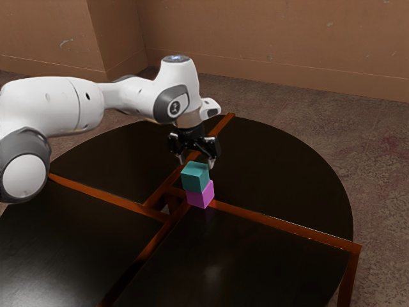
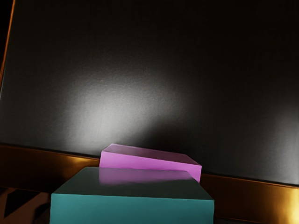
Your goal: Pick up the blue block with one arm, and put the blue block on the table with one arm
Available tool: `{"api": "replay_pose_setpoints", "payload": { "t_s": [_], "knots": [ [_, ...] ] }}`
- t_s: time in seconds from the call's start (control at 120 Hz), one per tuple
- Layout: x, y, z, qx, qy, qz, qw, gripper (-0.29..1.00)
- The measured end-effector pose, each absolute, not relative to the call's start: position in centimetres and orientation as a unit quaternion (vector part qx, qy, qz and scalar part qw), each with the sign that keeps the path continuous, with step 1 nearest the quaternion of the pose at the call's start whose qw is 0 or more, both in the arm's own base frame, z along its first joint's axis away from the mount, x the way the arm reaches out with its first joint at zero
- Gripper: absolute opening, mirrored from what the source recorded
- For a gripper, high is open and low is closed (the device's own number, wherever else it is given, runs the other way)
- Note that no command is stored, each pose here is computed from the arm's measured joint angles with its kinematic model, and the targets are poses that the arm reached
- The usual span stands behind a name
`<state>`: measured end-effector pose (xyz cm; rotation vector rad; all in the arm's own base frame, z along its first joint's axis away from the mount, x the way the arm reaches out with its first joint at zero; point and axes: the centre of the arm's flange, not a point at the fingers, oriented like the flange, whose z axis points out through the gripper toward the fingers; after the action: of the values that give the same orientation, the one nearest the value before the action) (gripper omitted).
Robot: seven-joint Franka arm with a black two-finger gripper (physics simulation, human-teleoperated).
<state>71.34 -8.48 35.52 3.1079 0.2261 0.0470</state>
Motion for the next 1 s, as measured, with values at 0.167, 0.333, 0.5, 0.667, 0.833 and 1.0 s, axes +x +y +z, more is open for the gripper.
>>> {"api": "replay_pose_setpoints", "payload": {
  "t_s": [0.167,0.333,0.5,0.667,0.833,1.0],
  "knots": [
    [71.4,-8.5,33.5,0.997,0.071,0.001,0.012,0.7],
    [71.4,-8.3,31.9,0.997,0.07,-0.01,0.011,0.7],
    [71.4,-8.0,31.8,0.997,0.07,-0.01,0.011,0.59],
    [71.4,-8.0,32.1,0.998,0.067,-0.008,0.01,0.43],
    [71.4,-8.0,32.6,0.998,0.065,-0.004,0.009,0.38],
    [71.5,-5.6,35.6,0.997,0.081,0.014,0.006,0.37]
  ]
}}
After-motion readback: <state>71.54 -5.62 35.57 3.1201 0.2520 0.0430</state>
